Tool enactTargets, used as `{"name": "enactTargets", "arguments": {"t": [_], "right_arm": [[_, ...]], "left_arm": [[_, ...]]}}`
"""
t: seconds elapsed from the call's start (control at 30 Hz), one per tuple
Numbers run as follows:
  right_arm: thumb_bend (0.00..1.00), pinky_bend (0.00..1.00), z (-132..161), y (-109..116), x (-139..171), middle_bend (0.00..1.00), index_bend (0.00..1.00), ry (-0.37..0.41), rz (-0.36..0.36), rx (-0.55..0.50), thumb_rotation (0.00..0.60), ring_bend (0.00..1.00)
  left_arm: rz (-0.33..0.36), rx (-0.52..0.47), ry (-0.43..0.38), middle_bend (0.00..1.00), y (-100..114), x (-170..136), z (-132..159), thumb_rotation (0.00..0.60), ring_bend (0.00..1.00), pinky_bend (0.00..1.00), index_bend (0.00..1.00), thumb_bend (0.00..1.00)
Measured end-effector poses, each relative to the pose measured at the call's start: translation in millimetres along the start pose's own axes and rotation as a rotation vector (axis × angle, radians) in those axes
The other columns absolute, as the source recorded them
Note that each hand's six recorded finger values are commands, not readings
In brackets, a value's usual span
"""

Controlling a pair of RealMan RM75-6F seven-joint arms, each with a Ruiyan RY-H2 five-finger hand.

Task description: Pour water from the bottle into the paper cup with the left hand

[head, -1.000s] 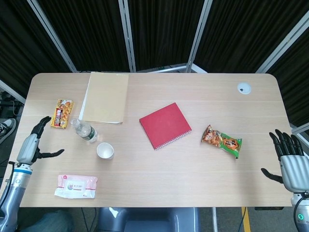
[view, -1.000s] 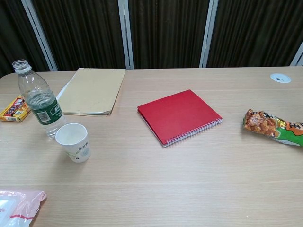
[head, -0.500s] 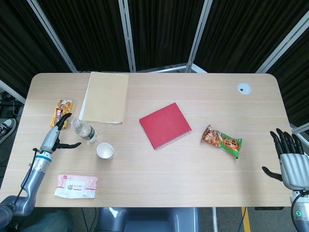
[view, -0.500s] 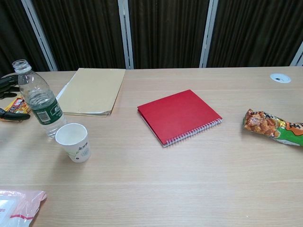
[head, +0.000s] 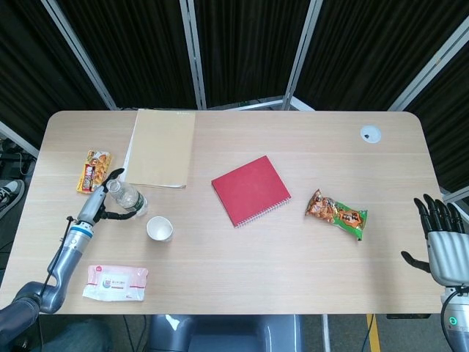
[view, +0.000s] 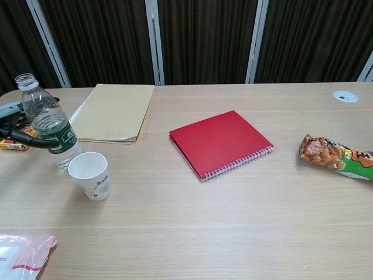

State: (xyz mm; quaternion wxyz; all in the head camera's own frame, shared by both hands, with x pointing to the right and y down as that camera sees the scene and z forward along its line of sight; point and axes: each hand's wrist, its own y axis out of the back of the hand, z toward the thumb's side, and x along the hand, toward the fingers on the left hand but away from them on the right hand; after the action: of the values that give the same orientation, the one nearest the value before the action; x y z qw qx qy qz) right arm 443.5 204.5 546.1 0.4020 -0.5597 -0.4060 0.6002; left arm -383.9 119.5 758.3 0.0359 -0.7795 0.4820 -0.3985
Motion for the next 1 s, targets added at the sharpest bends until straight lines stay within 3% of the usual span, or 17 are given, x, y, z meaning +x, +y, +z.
{"name": "enactTargets", "arguments": {"t": [0.43,0.6,0.7,1.0], "right_arm": [[0.0,0.0,-1.7,-5.6,-1.8,0.0,0.0,-0.015,0.016,0.017,0.6,0.0],[0.0,0.0,-0.9,-5.5,-1.4,0.0,0.0,-0.016,0.016,0.019,0.6,0.0],[0.0,0.0,-1.2,-5.3,-1.3,0.0,0.0,-0.018,0.015,0.02,0.6,0.0],[0.0,0.0,-2.0,-6.3,-1.4,0.0,0.0,-0.021,0.019,0.024,0.6,0.0]], "left_arm": [[-0.005,-0.056,-0.026,0.0,-7.4,16.4,9.0,0.6,0.0,0.0,0.0,0.0],[-0.015,-0.096,-0.031,0.16,-12.7,20.7,11.0,0.6,0.1,0.09,0.14,0.01],[-0.018,-0.119,-0.033,0.25,-14.8,22.9,12.0,0.6,0.16,0.16,0.24,0.09],[-0.012,-0.173,-0.04,0.46,-16.6,26.5,13.7,0.6,0.34,0.34,0.47,0.48]]}}
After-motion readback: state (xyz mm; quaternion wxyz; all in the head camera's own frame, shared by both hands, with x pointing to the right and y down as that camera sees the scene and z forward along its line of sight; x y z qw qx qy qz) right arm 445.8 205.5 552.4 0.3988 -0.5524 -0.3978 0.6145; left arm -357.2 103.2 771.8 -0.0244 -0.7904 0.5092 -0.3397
